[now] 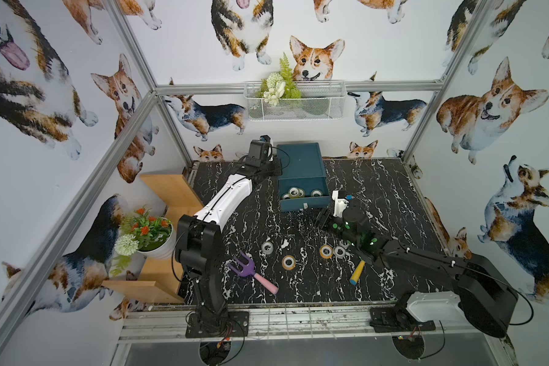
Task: Place the transparent tape into the drawer according to color
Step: Close the drawer of the storage box.
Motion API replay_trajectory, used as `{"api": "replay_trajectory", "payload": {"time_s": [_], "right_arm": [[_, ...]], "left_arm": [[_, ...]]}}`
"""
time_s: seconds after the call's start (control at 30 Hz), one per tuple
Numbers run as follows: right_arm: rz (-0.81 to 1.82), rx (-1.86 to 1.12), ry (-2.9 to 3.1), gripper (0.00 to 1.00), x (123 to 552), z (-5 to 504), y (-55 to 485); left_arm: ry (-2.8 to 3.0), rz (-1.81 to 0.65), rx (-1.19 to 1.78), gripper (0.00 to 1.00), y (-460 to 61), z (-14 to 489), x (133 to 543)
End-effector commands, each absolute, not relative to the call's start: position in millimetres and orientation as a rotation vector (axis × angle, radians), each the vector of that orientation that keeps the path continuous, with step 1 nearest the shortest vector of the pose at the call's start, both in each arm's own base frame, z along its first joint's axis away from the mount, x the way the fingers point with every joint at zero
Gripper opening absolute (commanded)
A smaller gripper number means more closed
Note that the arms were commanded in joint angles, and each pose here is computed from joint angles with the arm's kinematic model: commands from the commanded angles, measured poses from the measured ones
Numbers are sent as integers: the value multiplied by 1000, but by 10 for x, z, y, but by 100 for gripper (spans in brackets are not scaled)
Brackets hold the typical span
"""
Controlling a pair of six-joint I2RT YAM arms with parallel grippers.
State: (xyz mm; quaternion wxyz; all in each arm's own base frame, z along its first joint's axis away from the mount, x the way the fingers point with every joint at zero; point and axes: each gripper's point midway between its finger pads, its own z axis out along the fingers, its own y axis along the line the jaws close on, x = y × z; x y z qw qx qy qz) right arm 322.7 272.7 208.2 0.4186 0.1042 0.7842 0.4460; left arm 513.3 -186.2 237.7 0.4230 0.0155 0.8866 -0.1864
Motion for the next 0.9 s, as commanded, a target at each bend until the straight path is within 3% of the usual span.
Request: {"api": "replay_trajectory", "payload": {"time_s": [0.0, 0.87], "right_arm": [[1183, 283, 1868, 56, 3377, 2311, 2791], [1192, 327, 1730, 53, 4213, 2110, 3028]], "left_arm": [[2313, -388, 39, 27, -1749, 2123, 5048], [2373, -364, 58, 23, -1765, 1840, 5098]]}}
